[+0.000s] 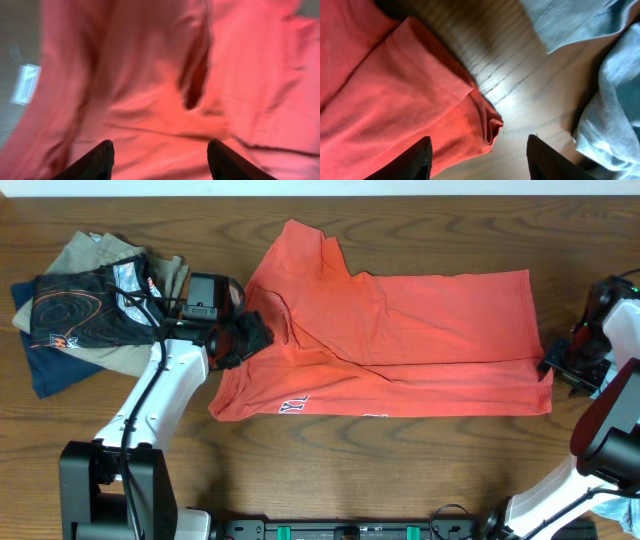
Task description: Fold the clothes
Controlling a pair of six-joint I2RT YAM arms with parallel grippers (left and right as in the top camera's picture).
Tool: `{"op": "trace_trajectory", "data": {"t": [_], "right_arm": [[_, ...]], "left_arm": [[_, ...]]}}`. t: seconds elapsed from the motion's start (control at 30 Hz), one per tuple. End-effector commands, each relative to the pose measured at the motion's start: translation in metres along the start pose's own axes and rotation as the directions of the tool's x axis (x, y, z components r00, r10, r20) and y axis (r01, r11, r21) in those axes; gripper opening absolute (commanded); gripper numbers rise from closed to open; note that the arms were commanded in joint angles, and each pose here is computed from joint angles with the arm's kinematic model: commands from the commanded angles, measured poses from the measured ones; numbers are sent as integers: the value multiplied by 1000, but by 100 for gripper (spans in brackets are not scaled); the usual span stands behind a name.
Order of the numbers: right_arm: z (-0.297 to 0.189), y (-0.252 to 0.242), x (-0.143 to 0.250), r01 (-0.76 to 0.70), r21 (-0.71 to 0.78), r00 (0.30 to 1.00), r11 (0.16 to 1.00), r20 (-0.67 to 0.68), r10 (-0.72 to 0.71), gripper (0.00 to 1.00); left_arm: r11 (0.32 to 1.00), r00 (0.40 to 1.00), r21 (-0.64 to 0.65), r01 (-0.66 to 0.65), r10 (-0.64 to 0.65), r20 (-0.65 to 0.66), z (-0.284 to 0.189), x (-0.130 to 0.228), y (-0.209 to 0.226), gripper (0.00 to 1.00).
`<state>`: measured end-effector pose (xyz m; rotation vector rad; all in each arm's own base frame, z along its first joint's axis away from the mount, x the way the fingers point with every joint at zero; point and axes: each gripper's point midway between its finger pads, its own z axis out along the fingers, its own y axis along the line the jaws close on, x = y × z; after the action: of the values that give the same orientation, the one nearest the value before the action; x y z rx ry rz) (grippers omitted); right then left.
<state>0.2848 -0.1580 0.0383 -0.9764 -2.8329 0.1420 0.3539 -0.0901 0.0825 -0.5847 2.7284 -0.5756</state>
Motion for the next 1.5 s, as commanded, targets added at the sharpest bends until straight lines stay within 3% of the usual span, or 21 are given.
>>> {"op": "trace_trajectory", "data": {"t": [0.0,0.2,0.5,0.83,1.03,1.47], "right_arm": [[-9,-3,-16,-43,-60,997,997,56,46,61],[-10,10,-26,-49,-164,995,985,83,63,60],[17,15,-11,-29,-165,998,986,52,38,55],[33,34,-10,96,-253,992,963,99,-72,47],[23,24,-23,84,-219,990,972,130,-56,54],[5,32,-33,145,-273,981,951,166,-102,54]], "left_arm": [[990,998,-132,-58,60,14,-2,0,25,61],[980,998,-190,-61,61,-5,-4,6,37,61],[980,998,-190,-60,60,-6,-4,6,37,61],[980,998,-190,-60,60,-5,-4,6,37,59],[980,998,-191,-60,60,-6,-4,6,37,59],[980,998,-190,-60,60,-6,-4,6,37,59]]}}
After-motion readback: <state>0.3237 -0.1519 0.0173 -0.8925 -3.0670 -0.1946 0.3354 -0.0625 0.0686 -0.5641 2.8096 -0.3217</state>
